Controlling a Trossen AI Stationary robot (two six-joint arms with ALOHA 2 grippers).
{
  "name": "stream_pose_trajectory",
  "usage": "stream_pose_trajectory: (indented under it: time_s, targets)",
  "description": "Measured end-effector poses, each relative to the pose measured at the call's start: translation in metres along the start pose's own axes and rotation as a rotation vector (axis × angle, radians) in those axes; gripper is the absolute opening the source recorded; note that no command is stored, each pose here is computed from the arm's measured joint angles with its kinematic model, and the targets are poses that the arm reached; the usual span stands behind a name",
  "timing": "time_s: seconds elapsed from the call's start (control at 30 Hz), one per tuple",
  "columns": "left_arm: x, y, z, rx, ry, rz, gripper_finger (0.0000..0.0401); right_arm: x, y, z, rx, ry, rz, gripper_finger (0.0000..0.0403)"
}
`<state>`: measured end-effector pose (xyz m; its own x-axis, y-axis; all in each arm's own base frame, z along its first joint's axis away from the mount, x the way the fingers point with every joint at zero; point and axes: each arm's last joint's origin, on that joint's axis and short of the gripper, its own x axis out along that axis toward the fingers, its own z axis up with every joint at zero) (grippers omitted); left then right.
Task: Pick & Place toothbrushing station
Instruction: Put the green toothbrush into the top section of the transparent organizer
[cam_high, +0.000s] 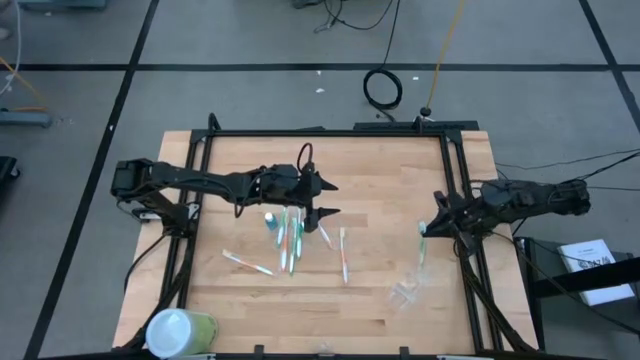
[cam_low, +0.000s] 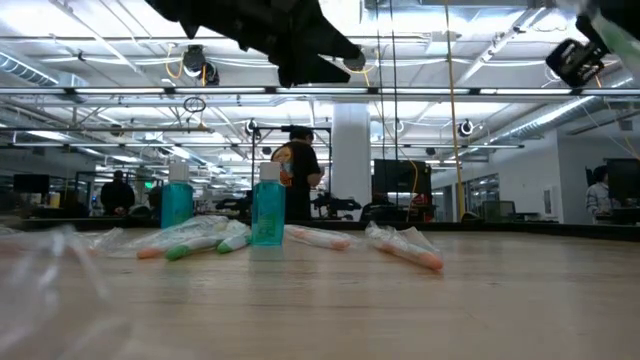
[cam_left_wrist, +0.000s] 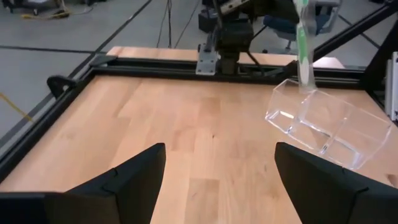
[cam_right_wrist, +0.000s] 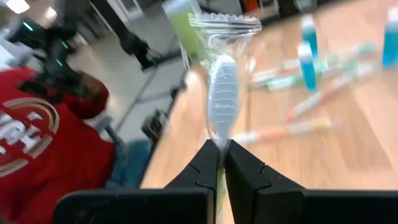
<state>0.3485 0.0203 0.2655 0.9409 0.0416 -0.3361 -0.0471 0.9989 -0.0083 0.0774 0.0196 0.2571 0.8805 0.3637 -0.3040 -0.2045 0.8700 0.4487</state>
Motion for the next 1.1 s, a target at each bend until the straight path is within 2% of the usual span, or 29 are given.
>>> stream_pose_trajectory:
  time_s: [0.23, 0.47, 0.63, 0.77, 0.93, 1.1]
  targets:
    - [0.000, 0.005, -0.002, -0.010, 0.004, 0.027, 0.0310, 0.001, -0.005, -0.009, 0.005, 0.072, -0.060, 0.0005]
    - [0.000, 0.005, -0.002, -0.006, 0.004, 0.029, 0.0310, 0.020, -0.019, -0.031, 0.026, 0.105, -0.075, 0.0005]
    - [0.000, 0.005, -0.002, -0.005, 0.004, 0.029, 0.0310, 0.031, -0.026, -0.042, 0.036, 0.090, -0.047, 0.0006]
    - [0.000, 0.005, -0.002, -0.006, 0.004, 0.029, 0.0310, 0.034, -0.028, -0.047, 0.090, 0.121, -0.010, 0.0007]
    - [0.000, 0.005, -0.001, -0.006, 0.004, 0.029, 0.0310, 0.035, -0.026, -0.048, 0.156, 0.142, 0.056, 0.0037]
    - [0.000, 0.005, -0.001, -0.007, 0.000, 0.029, 0.0310, 0.035, -0.024, -0.045, 0.152, 0.121, 0.087, 0.0082]
